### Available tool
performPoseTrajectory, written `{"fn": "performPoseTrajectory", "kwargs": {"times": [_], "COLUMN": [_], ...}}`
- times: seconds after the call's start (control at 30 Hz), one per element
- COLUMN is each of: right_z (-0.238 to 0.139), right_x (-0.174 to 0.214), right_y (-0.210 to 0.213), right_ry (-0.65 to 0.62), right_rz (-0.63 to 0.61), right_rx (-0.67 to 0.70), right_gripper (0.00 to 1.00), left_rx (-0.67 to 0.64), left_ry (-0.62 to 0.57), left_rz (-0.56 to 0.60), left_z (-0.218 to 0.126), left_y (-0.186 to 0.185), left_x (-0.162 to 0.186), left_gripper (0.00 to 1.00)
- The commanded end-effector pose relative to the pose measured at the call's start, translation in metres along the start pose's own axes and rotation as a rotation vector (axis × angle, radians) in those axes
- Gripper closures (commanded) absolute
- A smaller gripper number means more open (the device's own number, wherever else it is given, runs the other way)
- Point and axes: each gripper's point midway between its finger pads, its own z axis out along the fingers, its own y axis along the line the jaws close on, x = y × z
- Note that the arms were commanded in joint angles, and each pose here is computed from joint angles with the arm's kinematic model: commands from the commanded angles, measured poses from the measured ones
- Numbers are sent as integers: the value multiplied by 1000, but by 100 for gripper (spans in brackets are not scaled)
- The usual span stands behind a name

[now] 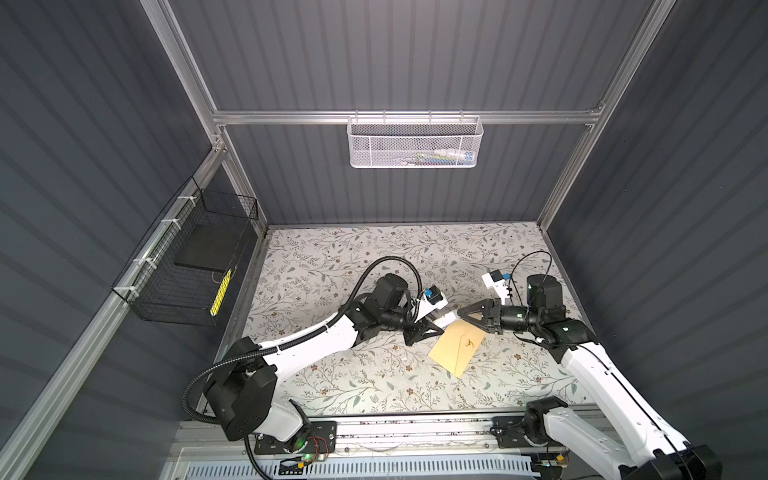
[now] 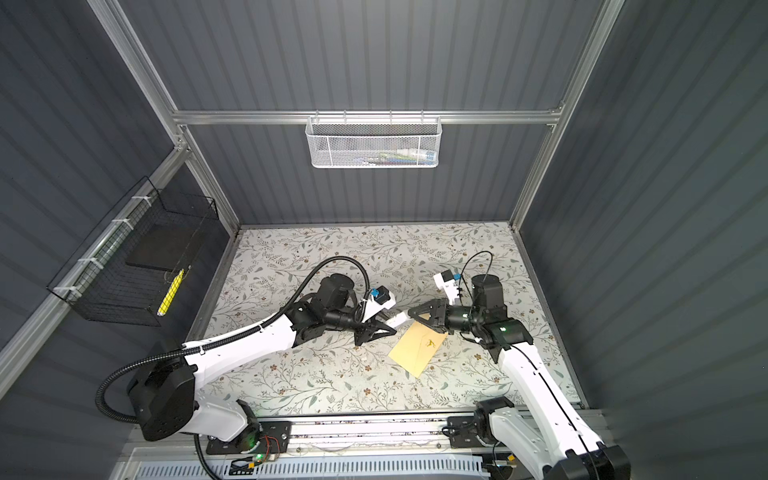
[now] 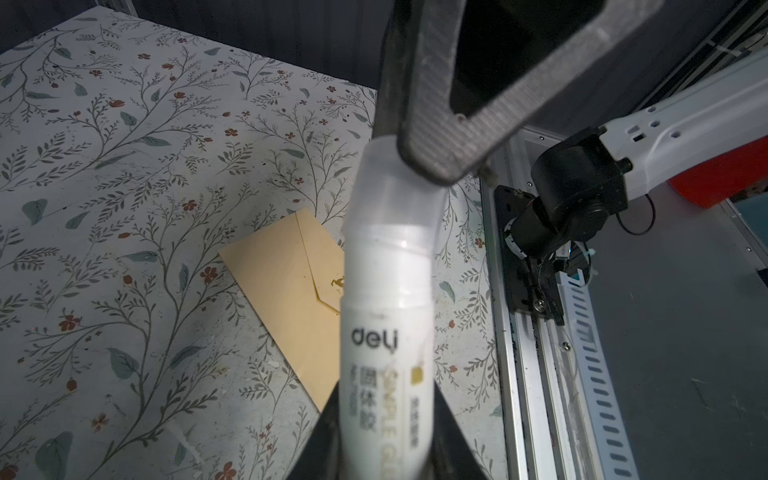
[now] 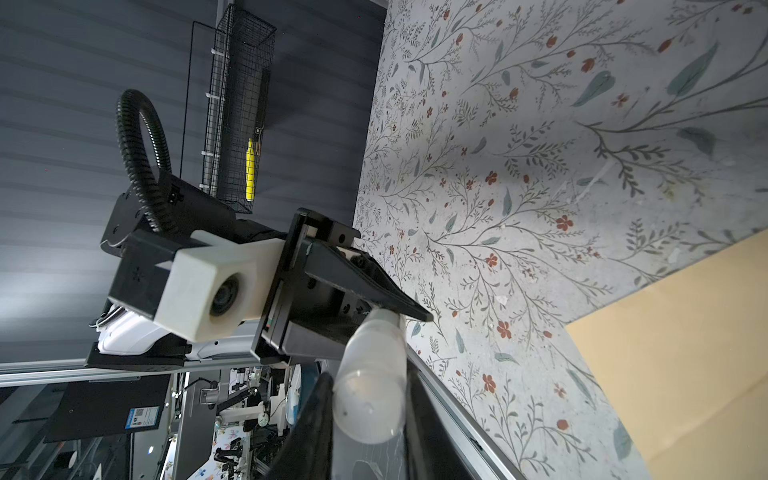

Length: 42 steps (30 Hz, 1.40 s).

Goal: Place the letter into the envelope and seal it
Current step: 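Release the cap and draw the right gripper back from the stick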

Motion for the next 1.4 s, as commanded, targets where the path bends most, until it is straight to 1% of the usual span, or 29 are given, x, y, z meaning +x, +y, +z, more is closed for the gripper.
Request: {"fn": "performPoseTrajectory", "kwargs": {"times": [0.0,0.17,0.43,0.63,0.8,0.9,0.97,1.0,1.03,1.2,1.23,1.3,1.37], "right_z": [7,10,19,16,12,6,0,-4,-7,-26,-29,-38,-47], "right_x": [13,19,29,25,20,13,10,8,9,4,3,1,-1], "right_y": [-2,-2,-4,-2,0,9,14,17,15,14,15,16,13], "right_ry": [60,92,121,93,72,26,-7,-27,-31,-116,-137,-187,-238], "right_rz": [4,0,1,-4,-13,-46,-72,-90,-80,-75,-77,-81,-76], "right_rx": [-24,-36,-45,-25,8,25,41,50,71,136,140,159,201], "right_gripper": [76,76,75,61,47,36,25,21,17,3,1,1,1], "left_rx": [46,36,5,-14,-30,-32,-40,-48,-59,-130,-148,-194,-273], "left_ry": [-121,-134,-162,-140,-118,-82,-63,-52,-43,12,24,42,61], "left_rz": [175,212,213,199,172,123,90,76,62,-31,-55,-102,-160], "left_z": [-11,-14,-12,-10,-14,-12,-11,-10,-10,-10,-10,-10,-13], "left_y": [-22,-25,-20,-17,-18,-17,-15,-14,-13,-2,2,9,21], "left_x": [-47,-54,-64,-55,-45,-32,-22,-17,-12,11,17,27,37], "left_gripper": [100,100,100,100,100,100,100,100,100,100,100,100,100]}}
